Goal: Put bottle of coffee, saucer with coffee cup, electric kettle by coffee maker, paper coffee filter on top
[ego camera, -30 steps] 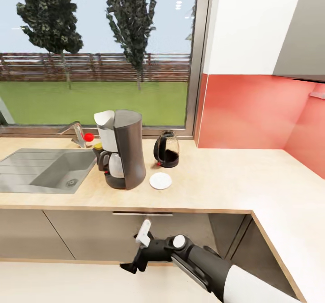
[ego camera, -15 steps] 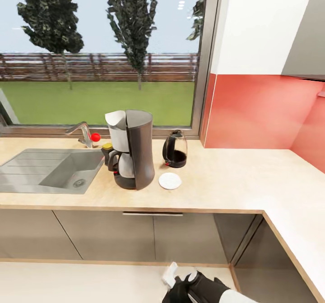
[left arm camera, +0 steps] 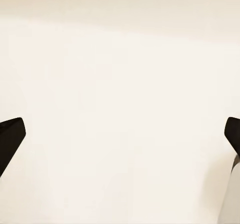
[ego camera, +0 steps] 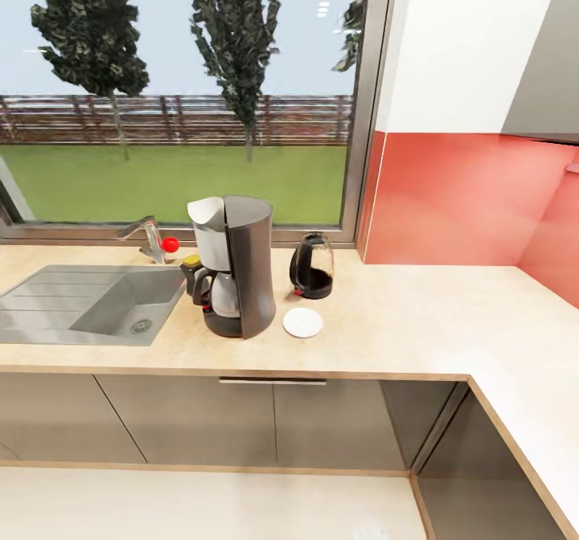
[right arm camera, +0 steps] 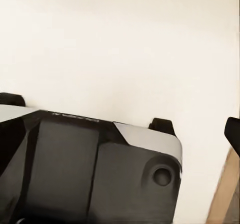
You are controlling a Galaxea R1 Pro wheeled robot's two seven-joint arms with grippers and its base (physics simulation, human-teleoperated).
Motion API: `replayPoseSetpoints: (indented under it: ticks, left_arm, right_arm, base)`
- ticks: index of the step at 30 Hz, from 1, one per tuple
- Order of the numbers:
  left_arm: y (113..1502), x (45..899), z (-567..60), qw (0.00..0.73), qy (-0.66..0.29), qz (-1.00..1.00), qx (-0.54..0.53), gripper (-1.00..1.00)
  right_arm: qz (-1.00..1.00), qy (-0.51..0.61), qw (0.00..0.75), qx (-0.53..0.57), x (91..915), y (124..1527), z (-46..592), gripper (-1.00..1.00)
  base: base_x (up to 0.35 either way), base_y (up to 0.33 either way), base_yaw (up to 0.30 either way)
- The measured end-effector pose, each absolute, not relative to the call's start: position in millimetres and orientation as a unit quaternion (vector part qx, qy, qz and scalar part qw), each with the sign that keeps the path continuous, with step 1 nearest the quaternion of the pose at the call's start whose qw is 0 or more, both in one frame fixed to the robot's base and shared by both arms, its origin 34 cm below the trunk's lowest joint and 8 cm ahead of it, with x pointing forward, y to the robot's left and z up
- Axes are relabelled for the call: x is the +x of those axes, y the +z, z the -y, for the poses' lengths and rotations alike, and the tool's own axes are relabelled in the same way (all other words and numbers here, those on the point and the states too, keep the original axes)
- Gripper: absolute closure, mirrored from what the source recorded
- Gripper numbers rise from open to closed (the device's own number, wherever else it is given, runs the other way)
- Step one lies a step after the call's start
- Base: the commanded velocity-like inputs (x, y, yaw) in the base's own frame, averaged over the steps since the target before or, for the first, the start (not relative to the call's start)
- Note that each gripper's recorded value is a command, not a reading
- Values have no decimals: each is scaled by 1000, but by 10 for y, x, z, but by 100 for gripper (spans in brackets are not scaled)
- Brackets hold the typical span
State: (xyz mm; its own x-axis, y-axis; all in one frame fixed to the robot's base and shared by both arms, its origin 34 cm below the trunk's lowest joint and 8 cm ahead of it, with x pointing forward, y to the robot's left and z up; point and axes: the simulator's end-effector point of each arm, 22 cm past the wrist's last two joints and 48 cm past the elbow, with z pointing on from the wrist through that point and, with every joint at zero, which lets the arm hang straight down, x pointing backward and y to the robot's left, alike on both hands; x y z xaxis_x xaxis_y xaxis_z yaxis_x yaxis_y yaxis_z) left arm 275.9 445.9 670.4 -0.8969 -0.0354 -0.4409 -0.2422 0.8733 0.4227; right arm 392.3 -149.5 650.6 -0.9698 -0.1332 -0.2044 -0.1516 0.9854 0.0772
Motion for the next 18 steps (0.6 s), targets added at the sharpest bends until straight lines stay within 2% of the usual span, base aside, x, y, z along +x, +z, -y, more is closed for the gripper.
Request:
replayPoseSetpoints:
  ticks: [14,18]
  left_arm:
    - [6664,2680,-4411,203,238,-947,-67,-100]
    - [6612,2425,-4446,177,244,-951,-65,-100]
  right_arm:
    - [-994,42,86,-45,3754,6455,1535,-100]
    - [-994,40,87,-46,3750,6453,1541,-100]
  base:
    - [0,0,0]
    - [0,0,0]
